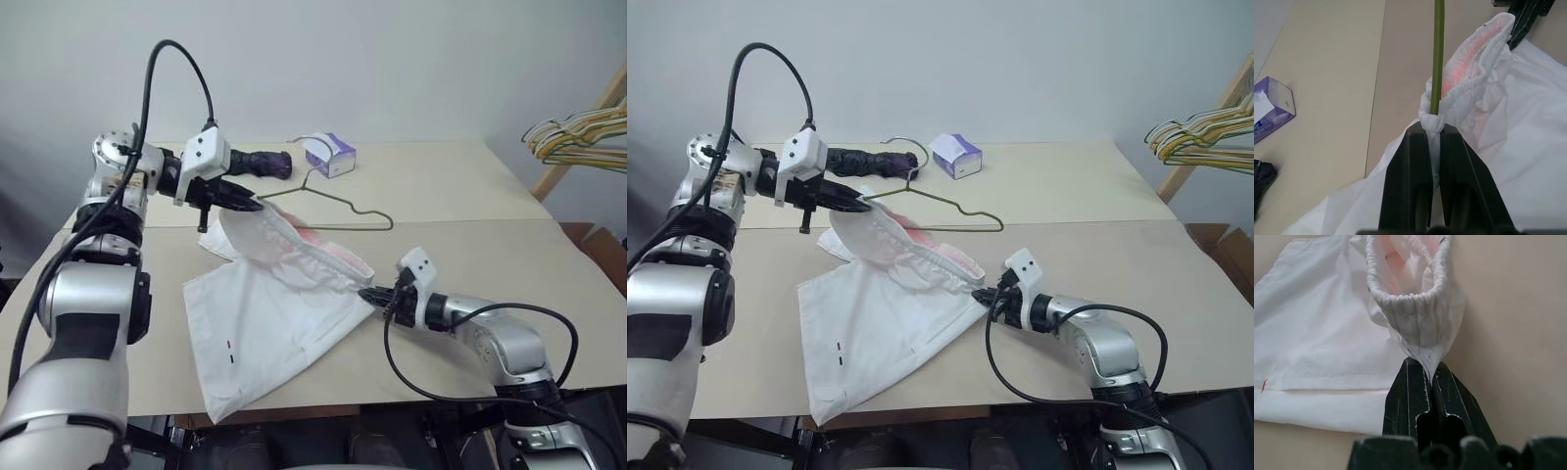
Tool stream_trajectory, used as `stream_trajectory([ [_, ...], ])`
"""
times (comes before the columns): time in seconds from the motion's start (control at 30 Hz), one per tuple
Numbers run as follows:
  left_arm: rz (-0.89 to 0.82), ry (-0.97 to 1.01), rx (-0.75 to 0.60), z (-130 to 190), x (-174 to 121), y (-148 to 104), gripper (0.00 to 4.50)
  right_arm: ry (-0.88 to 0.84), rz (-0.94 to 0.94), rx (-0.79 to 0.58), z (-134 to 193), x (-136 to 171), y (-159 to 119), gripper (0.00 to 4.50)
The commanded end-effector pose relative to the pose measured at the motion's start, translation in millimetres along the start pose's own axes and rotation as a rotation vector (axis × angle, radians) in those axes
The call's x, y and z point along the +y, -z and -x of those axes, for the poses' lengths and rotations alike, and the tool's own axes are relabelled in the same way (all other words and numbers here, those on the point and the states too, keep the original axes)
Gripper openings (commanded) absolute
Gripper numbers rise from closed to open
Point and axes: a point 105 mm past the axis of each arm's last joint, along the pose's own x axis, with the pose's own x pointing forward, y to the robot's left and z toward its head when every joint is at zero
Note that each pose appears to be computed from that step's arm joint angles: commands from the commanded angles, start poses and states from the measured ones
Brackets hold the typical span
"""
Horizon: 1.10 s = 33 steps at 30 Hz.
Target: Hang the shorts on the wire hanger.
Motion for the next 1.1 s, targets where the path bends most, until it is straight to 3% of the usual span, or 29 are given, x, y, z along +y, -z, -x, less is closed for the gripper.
stream_trajectory([
  [0.03,-0.039,-0.010,-0.030,12,1,-13,0.00,0.064,0.005,-0.065,12,-20,-21,0.05],
  [0.47,-0.052,0.094,-0.065,13,-20,-15,0.00,0.105,0.034,-0.036,37,-57,-37,0.05],
  [0.8,-0.037,0.076,0.051,9,-16,7,0.00,0.102,0.162,-0.031,53,-51,-52,0.05],
  [0.97,-0.056,0.107,0.094,3,-20,14,0.00,0.139,0.292,-0.016,58,-49,-69,0.05],
  [1.1,-0.070,0.089,0.110,-3,-17,16,0.00,0.119,0.524,0.030,63,-30,-96,0.05],
])
